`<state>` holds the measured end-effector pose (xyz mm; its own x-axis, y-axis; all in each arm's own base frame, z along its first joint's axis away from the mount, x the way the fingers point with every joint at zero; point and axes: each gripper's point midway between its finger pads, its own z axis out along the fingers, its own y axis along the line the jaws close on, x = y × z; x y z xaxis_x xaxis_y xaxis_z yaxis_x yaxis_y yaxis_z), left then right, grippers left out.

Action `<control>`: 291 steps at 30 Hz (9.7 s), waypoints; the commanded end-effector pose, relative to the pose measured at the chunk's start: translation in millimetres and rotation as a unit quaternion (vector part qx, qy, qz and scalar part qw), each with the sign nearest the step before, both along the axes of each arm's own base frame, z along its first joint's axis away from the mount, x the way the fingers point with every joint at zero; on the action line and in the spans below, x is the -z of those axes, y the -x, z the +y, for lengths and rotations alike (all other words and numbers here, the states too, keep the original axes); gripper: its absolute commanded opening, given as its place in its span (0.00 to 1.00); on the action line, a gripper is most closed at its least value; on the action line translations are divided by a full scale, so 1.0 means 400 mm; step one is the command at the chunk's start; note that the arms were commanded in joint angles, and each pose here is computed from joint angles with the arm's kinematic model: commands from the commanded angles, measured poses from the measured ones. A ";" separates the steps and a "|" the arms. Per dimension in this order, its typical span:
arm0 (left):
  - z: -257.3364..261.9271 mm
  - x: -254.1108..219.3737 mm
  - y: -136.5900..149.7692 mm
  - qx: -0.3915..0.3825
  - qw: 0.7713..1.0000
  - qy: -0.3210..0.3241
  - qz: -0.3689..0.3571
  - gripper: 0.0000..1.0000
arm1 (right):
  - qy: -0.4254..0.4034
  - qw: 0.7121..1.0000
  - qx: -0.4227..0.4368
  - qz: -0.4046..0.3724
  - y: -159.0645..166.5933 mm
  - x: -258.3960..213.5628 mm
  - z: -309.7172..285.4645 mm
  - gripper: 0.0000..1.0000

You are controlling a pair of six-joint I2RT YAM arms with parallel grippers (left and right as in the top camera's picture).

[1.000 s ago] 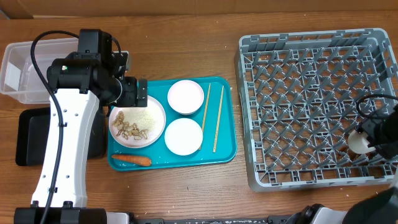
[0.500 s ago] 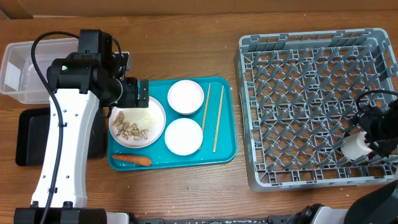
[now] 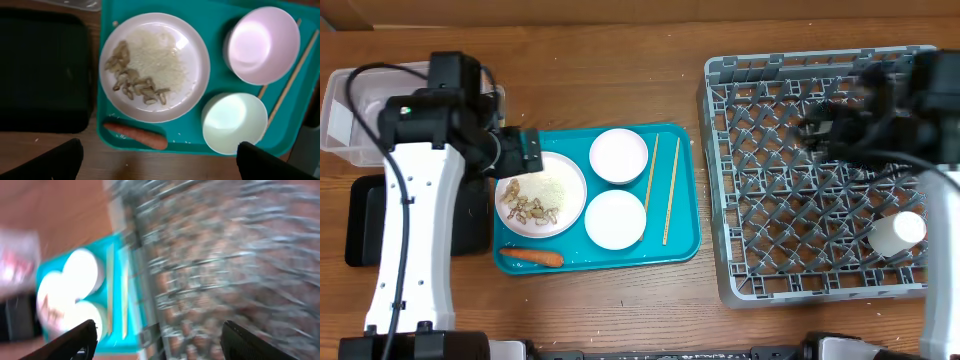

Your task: Sort waste into correct bins and load items into the dishwasher

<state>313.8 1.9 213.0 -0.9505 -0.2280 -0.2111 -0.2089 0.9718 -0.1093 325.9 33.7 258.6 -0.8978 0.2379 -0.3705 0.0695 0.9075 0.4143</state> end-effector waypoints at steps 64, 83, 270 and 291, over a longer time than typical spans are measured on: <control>0.141 -0.008 0.026 -0.143 0.990 0.003 0.009 1.00 | 0.363 0.920 0.110 -0.094 -0.177 -0.033 0.060 0.04; 0.144 -0.010 0.017 -0.143 0.990 0.002 0.001 1.00 | 0.585 0.613 0.527 -0.063 -0.182 -0.069 -0.662 0.04; 0.132 -0.004 0.011 -0.139 0.990 0.014 0.003 1.00 | 0.082 0.972 -0.114 0.188 0.066 0.451 0.588 0.62; 0.133 -0.004 0.010 -0.139 0.990 0.014 0.003 1.00 | 0.140 0.959 -0.099 0.225 0.076 0.624 0.573 0.61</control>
<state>306.7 55.8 212.5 -0.8575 -0.4775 -0.1918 -0.4613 0.8785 -0.1245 294.8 264.8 12.6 -0.9990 -0.0146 0.0423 -0.0089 0.9911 0.1330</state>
